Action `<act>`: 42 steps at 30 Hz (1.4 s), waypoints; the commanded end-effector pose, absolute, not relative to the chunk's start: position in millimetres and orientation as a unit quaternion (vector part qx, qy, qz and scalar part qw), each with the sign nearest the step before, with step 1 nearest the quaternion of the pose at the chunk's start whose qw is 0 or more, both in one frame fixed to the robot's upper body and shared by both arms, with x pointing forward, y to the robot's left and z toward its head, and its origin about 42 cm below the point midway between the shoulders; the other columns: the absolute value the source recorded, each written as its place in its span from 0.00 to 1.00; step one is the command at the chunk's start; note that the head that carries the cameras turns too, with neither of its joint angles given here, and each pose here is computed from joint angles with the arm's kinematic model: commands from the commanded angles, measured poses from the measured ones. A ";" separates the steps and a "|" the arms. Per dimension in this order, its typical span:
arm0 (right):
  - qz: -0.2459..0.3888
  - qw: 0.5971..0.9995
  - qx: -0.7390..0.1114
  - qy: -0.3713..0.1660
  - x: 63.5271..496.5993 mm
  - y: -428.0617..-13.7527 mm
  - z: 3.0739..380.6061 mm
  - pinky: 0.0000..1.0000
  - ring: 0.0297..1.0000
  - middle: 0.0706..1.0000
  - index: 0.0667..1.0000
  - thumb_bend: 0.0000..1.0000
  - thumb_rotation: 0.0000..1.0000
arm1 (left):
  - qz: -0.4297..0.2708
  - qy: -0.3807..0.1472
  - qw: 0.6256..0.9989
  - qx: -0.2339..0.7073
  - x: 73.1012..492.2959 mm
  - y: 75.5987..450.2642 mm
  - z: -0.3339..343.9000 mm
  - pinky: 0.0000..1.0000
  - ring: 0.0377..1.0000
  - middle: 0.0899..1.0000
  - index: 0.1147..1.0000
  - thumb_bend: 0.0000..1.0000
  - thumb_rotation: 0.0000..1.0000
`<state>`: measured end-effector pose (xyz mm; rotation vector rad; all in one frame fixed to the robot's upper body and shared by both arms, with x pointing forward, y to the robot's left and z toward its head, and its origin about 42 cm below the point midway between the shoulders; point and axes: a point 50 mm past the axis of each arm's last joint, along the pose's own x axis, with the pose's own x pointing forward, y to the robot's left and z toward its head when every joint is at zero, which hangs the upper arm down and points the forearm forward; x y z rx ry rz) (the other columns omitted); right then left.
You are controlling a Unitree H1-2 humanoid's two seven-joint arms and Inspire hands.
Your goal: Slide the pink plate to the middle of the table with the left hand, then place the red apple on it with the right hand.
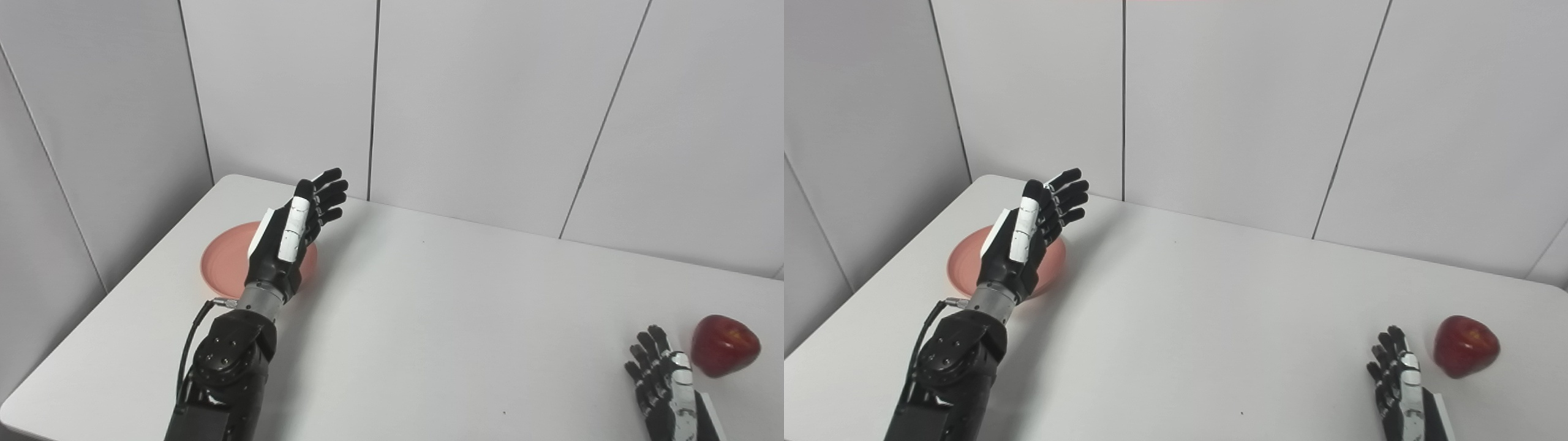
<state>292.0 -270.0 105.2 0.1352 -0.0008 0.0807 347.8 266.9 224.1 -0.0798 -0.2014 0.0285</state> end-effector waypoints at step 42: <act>0.043 0.996 0.079 0.012 282.9 -269.9 89.5 1.00 1.00 0.99 0.99 0.75 0.98 | 0.134 -0.086 0.987 -0.031 459.1 415.6 248.2 0.76 0.81 0.81 0.77 0.89 0.99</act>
